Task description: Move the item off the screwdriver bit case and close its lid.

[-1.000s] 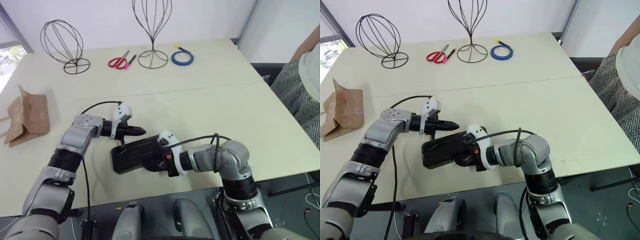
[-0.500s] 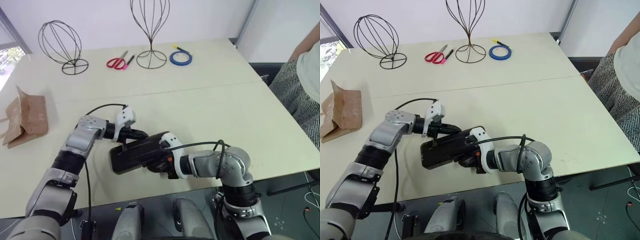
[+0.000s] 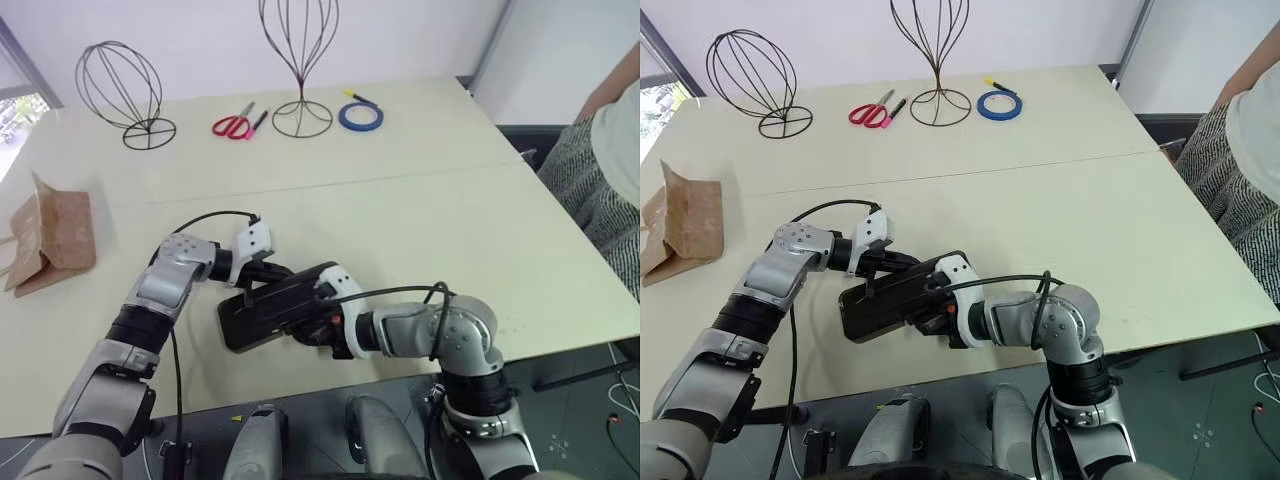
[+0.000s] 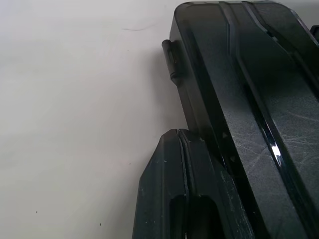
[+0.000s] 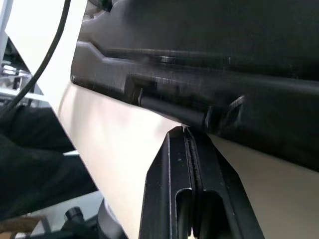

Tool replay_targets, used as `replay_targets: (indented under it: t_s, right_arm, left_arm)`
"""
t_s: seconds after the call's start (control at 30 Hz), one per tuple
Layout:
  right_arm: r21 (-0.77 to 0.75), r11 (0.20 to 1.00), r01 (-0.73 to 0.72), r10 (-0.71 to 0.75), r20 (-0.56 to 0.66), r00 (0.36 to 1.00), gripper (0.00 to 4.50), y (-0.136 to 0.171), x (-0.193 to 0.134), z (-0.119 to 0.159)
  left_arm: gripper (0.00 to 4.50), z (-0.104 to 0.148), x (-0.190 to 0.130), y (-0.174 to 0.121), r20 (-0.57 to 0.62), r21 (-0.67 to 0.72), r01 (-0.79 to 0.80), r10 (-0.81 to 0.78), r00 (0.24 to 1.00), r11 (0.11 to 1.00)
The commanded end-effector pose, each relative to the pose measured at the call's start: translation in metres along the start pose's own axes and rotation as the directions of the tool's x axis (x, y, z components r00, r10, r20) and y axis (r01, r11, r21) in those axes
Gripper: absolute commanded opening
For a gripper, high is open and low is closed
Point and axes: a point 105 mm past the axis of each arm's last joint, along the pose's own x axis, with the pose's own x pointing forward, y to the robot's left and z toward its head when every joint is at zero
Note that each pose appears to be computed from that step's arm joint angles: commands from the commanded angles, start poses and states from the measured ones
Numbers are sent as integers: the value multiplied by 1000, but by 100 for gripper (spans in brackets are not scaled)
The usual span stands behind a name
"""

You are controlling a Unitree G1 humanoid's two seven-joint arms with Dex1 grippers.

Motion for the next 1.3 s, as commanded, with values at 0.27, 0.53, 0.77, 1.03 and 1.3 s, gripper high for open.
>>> replay_targets:
  t_s: [0.27, 0.53, 0.77, 1.03, 1.3]
  right_arm:
    - [-256, 966, 35, -5, 114, 994, 2, 22, -3, 34]
    - [-292, 954, -75, 95, 54, 994, 2, 33, -7, 36]
    - [-310, 946, -96, 113, 37, 993, 2, 29, -23, 36]
    - [-372, 925, -70, 96, 51, 994, 2, 14, -60, 44]
    - [-473, 877, 90, 14, 212, 977, 2, -9, -108, 89]
  left_arm:
    - [0, 1, 22, -22, 10, 26, 120, -120, 993, 992]
    - [0, 15, 35, -5, 34, 72, 96, -98, 995, 993]
    - [0, 20, 34, 13, 59, 89, 22, -27, 998, 996]
    - [0, 33, 3, 35, 148, 54, -141, 132, 980, 988]
    - [0, 62, -56, 27, 269, -22, -285, 280, 921, 958]
